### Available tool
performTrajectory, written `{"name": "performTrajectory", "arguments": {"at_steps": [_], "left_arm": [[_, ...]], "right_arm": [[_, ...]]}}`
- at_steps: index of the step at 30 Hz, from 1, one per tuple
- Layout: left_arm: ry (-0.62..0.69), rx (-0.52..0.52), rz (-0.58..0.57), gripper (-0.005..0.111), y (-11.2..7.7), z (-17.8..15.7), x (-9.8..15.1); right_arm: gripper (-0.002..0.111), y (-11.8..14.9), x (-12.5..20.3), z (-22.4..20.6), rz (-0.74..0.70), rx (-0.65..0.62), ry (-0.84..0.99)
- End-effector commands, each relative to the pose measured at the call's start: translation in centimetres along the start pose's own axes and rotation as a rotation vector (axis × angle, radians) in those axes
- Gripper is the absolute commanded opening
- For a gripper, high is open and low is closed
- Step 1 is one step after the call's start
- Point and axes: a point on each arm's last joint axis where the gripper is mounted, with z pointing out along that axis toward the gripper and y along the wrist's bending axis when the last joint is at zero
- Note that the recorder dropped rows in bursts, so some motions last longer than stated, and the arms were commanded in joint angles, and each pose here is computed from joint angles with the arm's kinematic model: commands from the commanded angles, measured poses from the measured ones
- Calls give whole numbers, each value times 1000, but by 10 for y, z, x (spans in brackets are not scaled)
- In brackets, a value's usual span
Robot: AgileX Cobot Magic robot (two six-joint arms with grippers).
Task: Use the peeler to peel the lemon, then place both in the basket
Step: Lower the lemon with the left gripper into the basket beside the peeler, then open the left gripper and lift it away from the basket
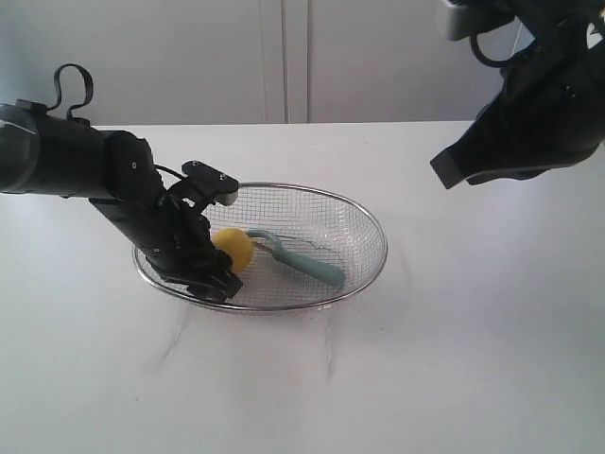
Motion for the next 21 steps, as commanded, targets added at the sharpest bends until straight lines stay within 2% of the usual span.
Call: {"name": "performTrajectory", "arguments": {"at_steps": [1,4,8,9,10,11,14,18,21], "left_arm": [[28,21,-13,62,-2,-5,2],[-53,6,-11,62,-2,-28,-16],[-211,-14,-6,59,-5,-92,-44],[-232,-8,7,50,-9,-116,-46],[-235,-4,12,42,-10,-126,-45],[-226,8,22,29,-14,-143,-43],[-159,44,58,0,-24,-181,-28],[17,127,102,0,-42,-225,13],[44,147,107,0,-50,-239,37]], "right_arm": [[0,-1,0,-2,7,8,-14],[0,-1,0,-2,7,8,-14],[0,-1,1,-2,7,7,-9],[0,-1,1,-2,7,7,-9],[0,-1,1,-2,7,7,-9],[0,-1,1,-2,7,7,-9],[0,-1,1,-2,7,7,-9],[0,0,1,-2,10,1,-9],[0,0,1,-2,10,1,-9]]}}
